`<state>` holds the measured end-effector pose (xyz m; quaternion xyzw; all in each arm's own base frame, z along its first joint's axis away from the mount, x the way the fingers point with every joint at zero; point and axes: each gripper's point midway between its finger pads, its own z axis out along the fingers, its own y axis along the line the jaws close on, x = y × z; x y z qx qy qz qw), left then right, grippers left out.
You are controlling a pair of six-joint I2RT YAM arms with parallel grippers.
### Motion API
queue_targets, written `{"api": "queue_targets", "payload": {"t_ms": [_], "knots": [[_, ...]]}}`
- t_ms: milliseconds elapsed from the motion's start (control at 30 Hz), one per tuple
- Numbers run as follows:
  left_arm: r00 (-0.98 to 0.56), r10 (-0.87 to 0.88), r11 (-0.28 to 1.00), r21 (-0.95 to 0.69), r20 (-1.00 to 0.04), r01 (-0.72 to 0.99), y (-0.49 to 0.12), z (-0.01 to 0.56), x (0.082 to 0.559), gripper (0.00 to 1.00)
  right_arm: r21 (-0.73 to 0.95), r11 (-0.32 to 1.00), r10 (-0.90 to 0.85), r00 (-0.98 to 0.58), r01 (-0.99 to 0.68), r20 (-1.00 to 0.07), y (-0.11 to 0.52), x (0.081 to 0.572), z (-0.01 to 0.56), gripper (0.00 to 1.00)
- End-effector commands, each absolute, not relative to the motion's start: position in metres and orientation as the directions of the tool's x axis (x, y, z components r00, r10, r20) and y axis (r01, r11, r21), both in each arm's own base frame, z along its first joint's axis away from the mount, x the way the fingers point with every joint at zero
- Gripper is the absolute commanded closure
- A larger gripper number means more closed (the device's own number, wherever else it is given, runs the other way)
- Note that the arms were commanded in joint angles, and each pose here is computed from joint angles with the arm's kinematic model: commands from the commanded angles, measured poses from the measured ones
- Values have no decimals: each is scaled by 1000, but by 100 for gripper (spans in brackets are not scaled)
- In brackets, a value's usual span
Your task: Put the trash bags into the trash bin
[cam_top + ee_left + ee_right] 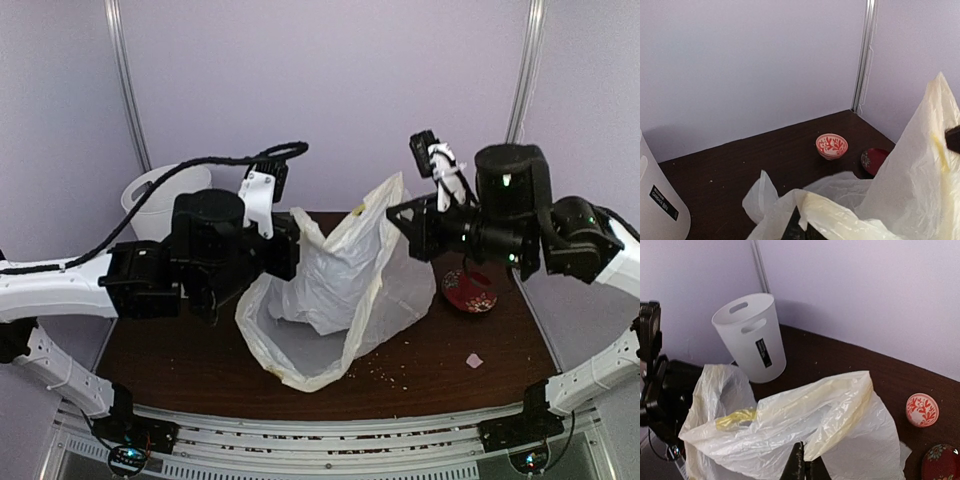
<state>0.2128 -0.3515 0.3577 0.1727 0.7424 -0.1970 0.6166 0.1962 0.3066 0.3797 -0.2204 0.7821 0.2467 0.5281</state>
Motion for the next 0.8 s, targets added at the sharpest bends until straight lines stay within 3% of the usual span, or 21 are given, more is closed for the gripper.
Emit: {"api": "queue_targets", "payload": {"t_ms": [0, 100, 233, 400, 600, 767], "knots": [[-33, -66, 918, -74, -997, 390, -347, 446, 258, 100, 164, 895, 67, -238, -414, -969, 261, 257, 473, 100], [12, -90, 967, -84, -996, 241, -322, 494, 288, 100, 167, 919, 98, -204, -356, -974, 241, 278, 512, 100], [-13, -124, 989, -124, -992, 77, -295, 511, 303, 100, 170, 888, 75, -229, -427, -971, 246, 272, 516, 100], [-167, -171, 972, -194, -971, 133, -290, 456, 291, 100, 235, 794, -34, -427, -561, -904, 272, 243, 440, 100], [-476, 5, 936, -163, -880, 312, -294, 375, 265, 100, 391, 807, 46, -613, -442, -789, 242, 215, 391, 100], [-613, 125, 913, -152, -780, 380, -299, 338, 257, 100, 342, 878, 21, -685, -336, -728, 223, 214, 374, 100]]}}
